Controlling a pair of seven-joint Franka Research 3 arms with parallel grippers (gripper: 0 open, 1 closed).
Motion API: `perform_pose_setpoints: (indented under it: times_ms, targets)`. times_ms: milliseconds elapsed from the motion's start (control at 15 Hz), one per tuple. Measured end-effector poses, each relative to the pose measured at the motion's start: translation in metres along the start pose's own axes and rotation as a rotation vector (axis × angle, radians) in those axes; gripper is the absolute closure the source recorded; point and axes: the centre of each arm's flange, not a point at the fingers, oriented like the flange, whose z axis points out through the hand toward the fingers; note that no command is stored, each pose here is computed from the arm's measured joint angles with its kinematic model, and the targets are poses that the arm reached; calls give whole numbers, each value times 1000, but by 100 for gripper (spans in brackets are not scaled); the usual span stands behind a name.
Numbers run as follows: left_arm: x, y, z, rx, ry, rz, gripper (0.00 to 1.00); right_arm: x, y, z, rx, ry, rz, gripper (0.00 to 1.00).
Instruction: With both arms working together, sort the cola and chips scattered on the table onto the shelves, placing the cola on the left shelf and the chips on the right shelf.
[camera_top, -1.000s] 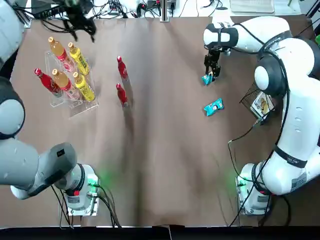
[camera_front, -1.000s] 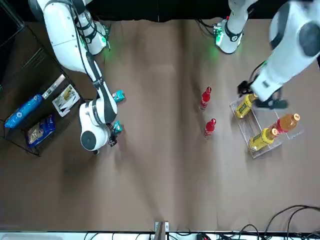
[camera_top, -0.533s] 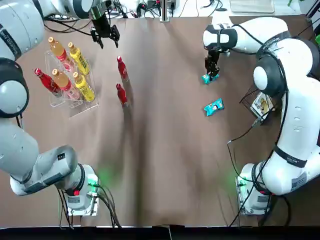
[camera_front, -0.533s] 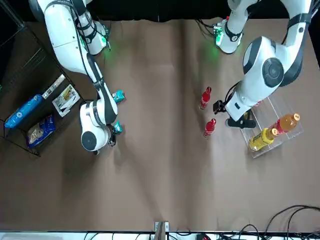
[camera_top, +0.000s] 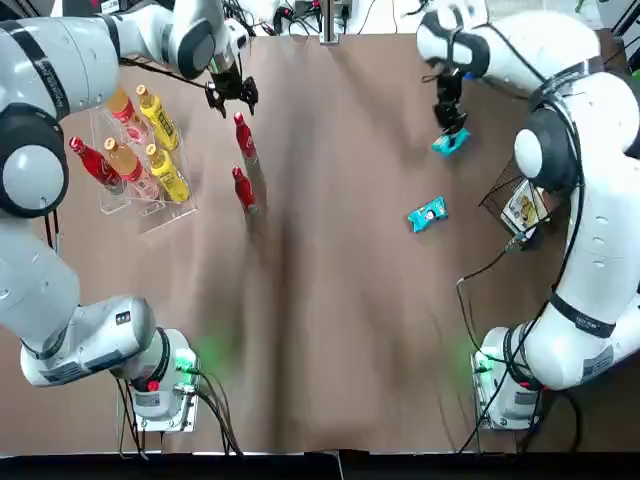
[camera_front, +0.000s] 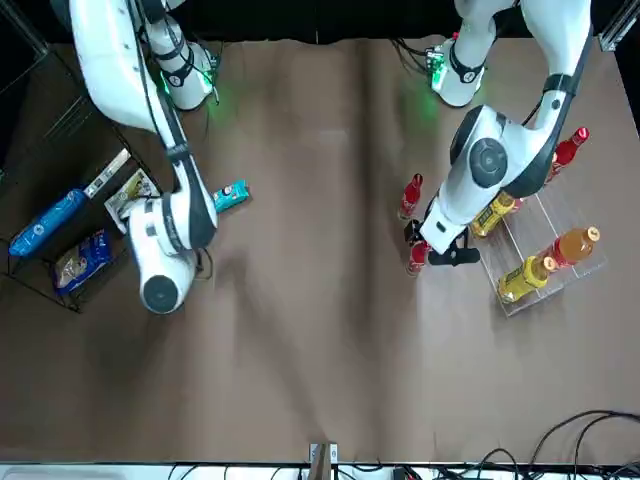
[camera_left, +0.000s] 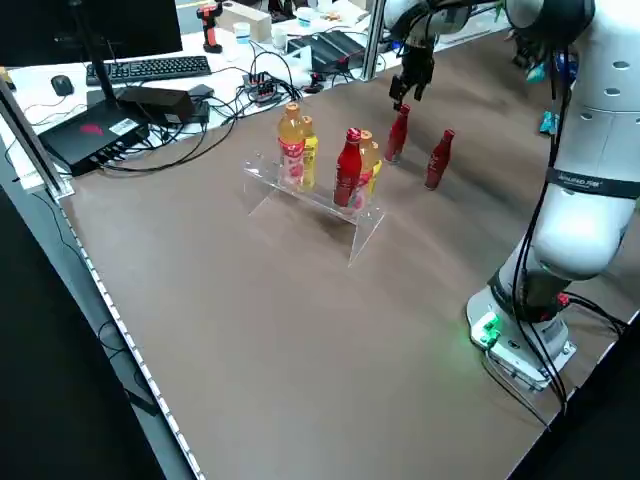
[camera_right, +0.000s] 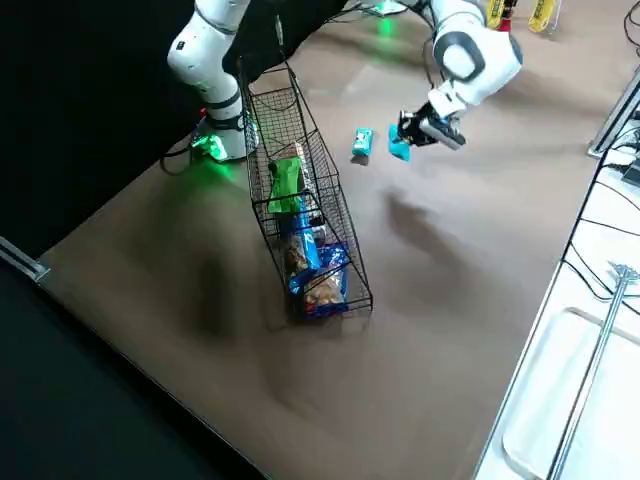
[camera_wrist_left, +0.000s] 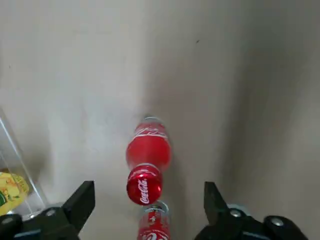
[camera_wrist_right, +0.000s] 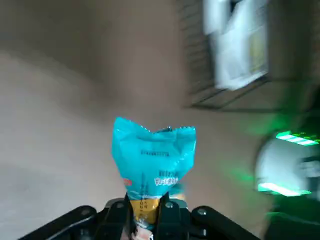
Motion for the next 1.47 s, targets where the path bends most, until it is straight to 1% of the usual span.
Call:
perform_pose_setpoints:
  times_ms: [67,133,200,333,467,533,600,667,733,800,867,933,1000,1067,1133,1200,1333,1400,1467]
  targets:
    - [-1,-1,7,9,-6,-4,7,10,25,-15,-44,4,-17,81]
    - [-2,-2,10,11,-11,-10,11,22,53,-29,-72,-5,-39,81]
    - [-2,-3,11,11,-13,-13,19,35,82,-45,-79,-20,-69,81]
    - [-1,-3,11,12,-13,-23,22,59,141,-76,-51,-41,-111,81]
    - [-1,-3,11,12,-12,-37,38,71,191,-98,-46,-31,-132,81]
    - [-1,-3,11,12,-12,-45,38,73,208,-106,-56,-16,-144,81]
    - [-1,-3,11,12,-11,-51,39,75,220,-112,-73,0,-156,81]
    - [-1,-3,10,12,-11,-58,45,77,230,-117,-100,14,-169,81]
    - [-1,-3,10,12,-11,-64,45,81,239,-120,-133,29,-186,81]
    - [-1,-3,10,12,-10,-67,49,87,248,-123,-162,45,-207,81]
    - [-1,-3,10,12,-10,-69,49,94,256,-126,-184,61,-229,81]
    - [-1,-3,10,12,-11,-74,52,102,265,-129,-198,71,-250,81]
    - [-2,-3,10,12,-11,-81,56,110,274,-131,-204,73,-263,81]
    - [-1,-3,10,12,-10,-91,56,119,283,-131,-204,66,-268,81]
    - [-1,-3,9,12,-8,-101,64,128,291,-131,-200,57,-268,81]
    - [-1,-3,9,12,-7,-108,69,137,298,-130,-196,48,-268,81]
    - [0,-3,8,11,-6,-123,69,154,309,-125,-188,30,-260,81]
    - [5,-5,-1,5,10,-134,69,171,315,-119,-168,31,-252,81]
    - [10,-8,-10,10,18,-142,69,179,317,-116,-161,30,-248,81]
